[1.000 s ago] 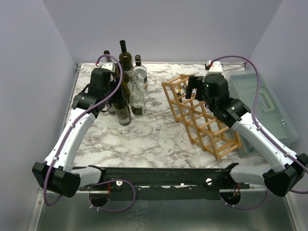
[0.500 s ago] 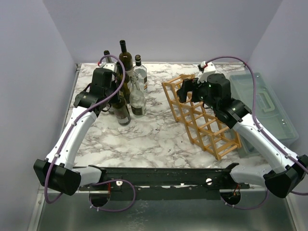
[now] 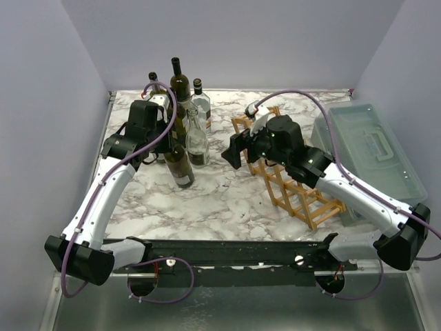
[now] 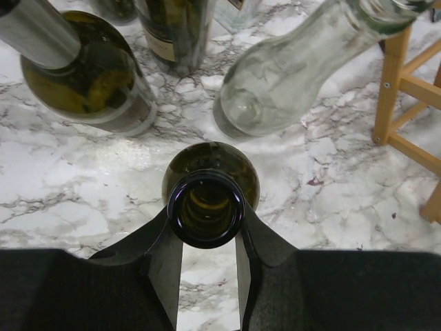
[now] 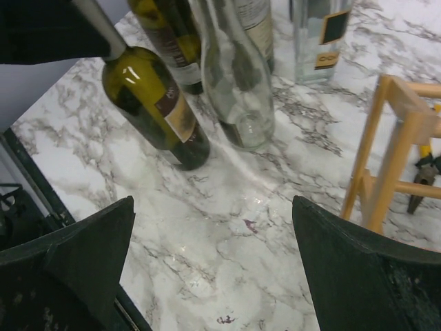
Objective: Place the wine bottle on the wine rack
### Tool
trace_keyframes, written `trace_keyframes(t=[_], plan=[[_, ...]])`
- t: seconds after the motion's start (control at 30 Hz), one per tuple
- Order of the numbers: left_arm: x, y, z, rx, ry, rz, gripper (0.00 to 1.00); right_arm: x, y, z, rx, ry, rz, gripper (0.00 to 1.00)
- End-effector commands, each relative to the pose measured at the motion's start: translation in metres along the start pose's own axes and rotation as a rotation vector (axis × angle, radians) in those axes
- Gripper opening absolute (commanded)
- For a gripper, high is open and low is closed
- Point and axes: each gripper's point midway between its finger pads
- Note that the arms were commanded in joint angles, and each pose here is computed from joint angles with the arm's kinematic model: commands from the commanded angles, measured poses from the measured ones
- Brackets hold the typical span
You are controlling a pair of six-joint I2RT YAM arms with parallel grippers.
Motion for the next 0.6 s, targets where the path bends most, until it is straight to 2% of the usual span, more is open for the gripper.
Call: trace_keyframes(t=[0.0, 0.2, 0.4, 0.57], plan=[[-0.037, 0.025, 0.009, -0.023, 0.032, -0.190, 0.00, 0.036, -0.014, -0.002, -0.027, 0.061, 0.112, 0.99], [-0.067, 0.027, 0.004, 0.030, 0.081, -0.338, 0.00, 0.067, -0.022, -0.009, -0.043, 0.100, 0.214, 1.00], [-0.086, 0.026, 0.001, 0.070, 0.139, -0.439, 0.00, 0.071, -0.029, -0.031, 0.014, 0.195, 0.180, 1.00], [-0.095, 0.023, -0.002, 0.099, 0.164, -0.481, 0.00, 0.069, -0.036, -0.036, 0.041, 0.212, 0.139, 1.00]])
Point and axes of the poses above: each gripper's point midway between its finger pads, its own y axis back along the fingers, its own x axis along the line the jaws close on, z = x × y, and after that the axes turned 13 degrees about y, right-handed
